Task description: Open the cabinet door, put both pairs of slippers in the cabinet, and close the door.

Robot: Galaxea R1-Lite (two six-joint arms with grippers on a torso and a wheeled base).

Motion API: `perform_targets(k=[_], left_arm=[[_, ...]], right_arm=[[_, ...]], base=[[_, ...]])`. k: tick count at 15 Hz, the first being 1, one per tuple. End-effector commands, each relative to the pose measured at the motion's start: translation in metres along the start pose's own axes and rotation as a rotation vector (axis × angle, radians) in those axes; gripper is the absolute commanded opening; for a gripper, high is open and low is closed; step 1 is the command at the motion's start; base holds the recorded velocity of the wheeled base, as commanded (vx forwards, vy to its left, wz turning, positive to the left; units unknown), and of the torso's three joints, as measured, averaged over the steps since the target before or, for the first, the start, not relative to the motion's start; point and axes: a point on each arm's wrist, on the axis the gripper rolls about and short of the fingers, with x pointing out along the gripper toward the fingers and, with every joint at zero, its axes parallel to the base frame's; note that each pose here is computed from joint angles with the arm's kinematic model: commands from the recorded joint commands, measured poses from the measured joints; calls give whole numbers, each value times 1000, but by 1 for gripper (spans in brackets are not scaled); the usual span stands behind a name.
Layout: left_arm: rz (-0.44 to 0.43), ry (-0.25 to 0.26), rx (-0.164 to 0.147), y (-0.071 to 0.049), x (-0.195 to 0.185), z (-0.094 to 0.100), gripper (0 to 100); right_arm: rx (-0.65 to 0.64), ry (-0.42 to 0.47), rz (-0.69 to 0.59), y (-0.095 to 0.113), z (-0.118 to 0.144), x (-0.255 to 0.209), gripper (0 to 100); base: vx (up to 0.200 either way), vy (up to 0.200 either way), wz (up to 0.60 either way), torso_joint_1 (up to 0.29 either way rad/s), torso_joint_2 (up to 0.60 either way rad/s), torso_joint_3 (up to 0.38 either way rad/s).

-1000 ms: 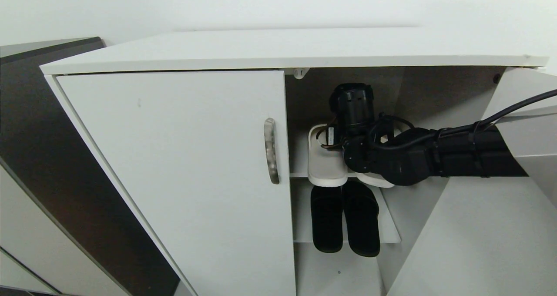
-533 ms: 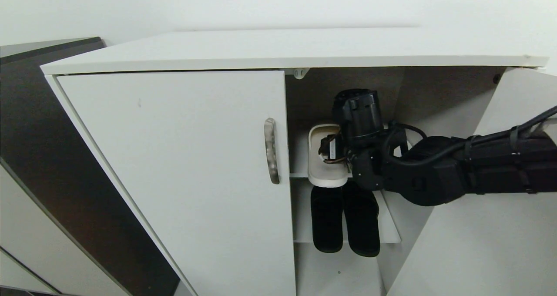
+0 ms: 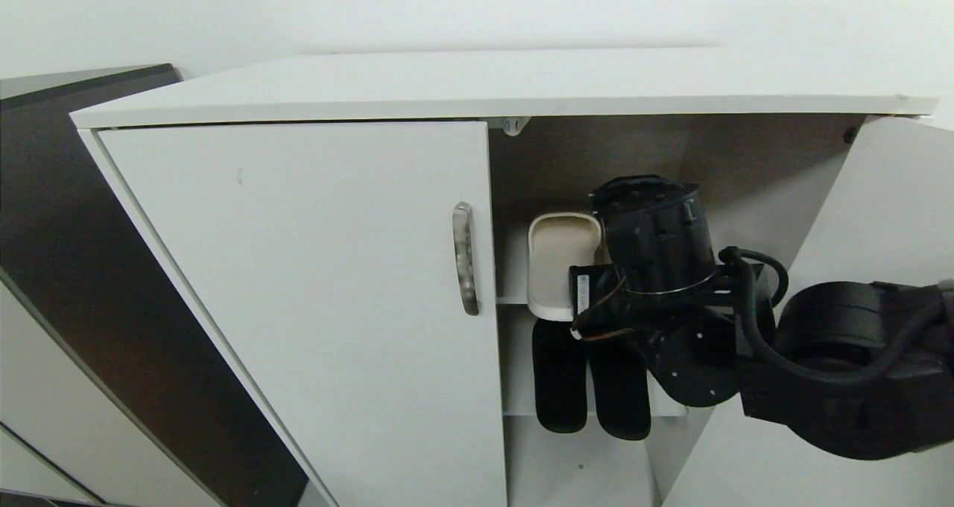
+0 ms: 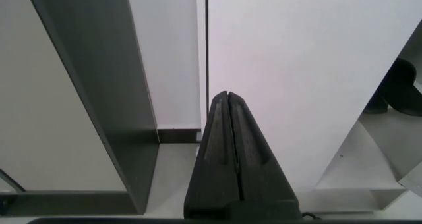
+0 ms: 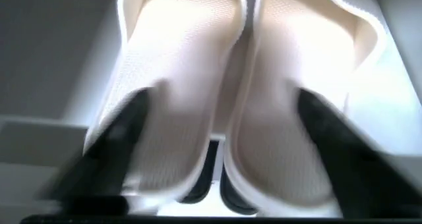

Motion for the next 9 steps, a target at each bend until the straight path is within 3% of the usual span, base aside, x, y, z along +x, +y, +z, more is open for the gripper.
perform_targets(k=[1,9], left_arm=[[1,1,0,0,0,0,0],[1,1,0,0,0,0,0]], right_arm=[[5,-17,46,-4,1,-23,0],[-20,-8,82,2,-5,-36,0]], base=[[0,0,0,0,0,0],[0,0,0,0,0,0]])
